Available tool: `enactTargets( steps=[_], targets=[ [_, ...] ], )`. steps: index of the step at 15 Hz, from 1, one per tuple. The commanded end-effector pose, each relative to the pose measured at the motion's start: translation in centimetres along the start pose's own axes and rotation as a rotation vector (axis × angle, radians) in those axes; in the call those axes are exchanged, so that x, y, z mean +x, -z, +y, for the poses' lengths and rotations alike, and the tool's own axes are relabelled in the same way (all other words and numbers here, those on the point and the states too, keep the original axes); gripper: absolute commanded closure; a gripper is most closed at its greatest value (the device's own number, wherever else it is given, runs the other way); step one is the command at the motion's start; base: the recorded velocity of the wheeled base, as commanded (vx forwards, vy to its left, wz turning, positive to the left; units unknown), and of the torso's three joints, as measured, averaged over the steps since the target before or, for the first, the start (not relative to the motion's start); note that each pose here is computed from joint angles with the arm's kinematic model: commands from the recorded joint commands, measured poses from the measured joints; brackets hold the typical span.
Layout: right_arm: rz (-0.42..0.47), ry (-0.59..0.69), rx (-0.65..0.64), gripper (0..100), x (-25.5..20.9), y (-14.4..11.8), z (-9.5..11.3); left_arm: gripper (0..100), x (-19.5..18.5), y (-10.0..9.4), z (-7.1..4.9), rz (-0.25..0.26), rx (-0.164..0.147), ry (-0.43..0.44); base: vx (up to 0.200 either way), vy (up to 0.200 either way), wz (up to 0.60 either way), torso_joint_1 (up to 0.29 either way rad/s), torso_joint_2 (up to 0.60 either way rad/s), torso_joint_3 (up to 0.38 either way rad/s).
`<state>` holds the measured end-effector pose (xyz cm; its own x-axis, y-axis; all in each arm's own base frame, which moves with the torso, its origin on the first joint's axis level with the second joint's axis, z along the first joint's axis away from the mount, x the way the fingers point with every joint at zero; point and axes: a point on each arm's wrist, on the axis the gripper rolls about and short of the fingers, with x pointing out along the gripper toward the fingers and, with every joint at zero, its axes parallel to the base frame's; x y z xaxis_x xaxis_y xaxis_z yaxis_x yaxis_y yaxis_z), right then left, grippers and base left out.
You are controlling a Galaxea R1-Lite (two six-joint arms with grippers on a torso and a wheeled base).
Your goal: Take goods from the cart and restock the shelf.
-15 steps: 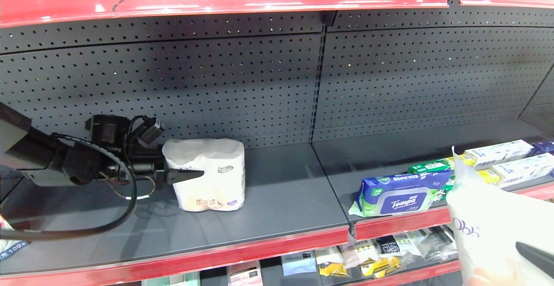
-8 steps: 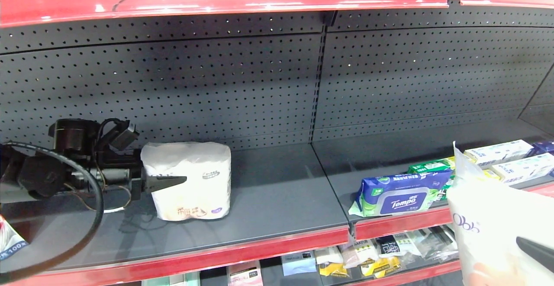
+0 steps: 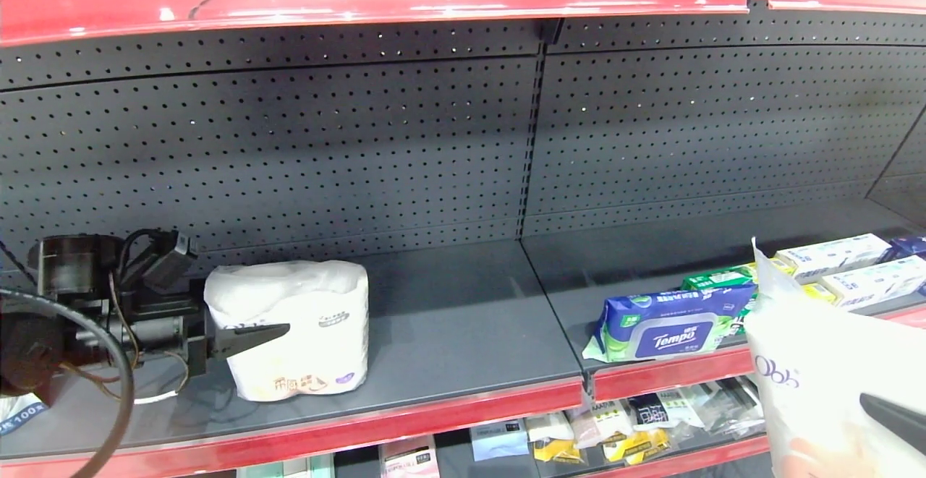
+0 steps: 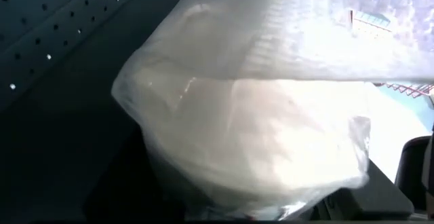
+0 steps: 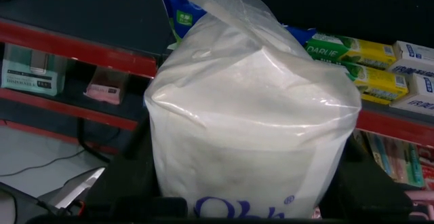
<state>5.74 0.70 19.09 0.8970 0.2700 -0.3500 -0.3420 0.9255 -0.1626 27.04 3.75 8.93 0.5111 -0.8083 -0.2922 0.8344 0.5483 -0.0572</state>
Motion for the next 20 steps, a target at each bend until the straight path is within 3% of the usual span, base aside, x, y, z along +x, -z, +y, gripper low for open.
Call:
enactTargets(
  steps=[1, 6, 9, 12, 17, 20],
  targets=[
    [0.001, -0.001, 0.000, 100, 0.0, 0.0, 0.0, 100, -0.4, 0.6, -0.4, 0.003, -0.014, -0.008, 0.000, 0.000, 0.00, 0.000, 0.00, 0.000],
    [0.000, -0.001, 0.000, 100, 0.0, 0.0, 0.0, 100, -0.4, 1.7, -1.0, -0.007, 0.007, -0.016, 0.000, 0.000, 0.00, 0.000, 0.00, 0.000],
    [-0.004, 0.000, -0.001, 100, 0.0, -0.2, 0.0, 100, -0.9, 2.6, -1.6, -0.003, -0.011, -0.032, 0.000, 0.000, 0.00, 0.000, 0.00, 0.000],
    [-0.006, 0.001, -0.002, 100, 0.0, -0.2, 0.0, 100, -1.4, 2.9, -1.8, -0.014, -0.001, -0.042, 0.000, 0.000, 0.00, 0.000, 0.00, 0.000],
    [-0.010, 0.003, -0.003, 100, -0.1, -0.3, -0.1, 100, -1.4, 2.1, 0.1, -0.062, 0.045, -0.037, 0.000, 0.000, 0.00, 0.000, 0.00, 0.000],
    [-0.011, 0.004, -0.003, 100, -0.1, -0.4, -0.1, 100, -1.4, 2.7, -0.4, -0.055, 0.035, -0.027, 0.000, 0.000, 0.00, 0.000, 0.00, 0.000]
  ],
)
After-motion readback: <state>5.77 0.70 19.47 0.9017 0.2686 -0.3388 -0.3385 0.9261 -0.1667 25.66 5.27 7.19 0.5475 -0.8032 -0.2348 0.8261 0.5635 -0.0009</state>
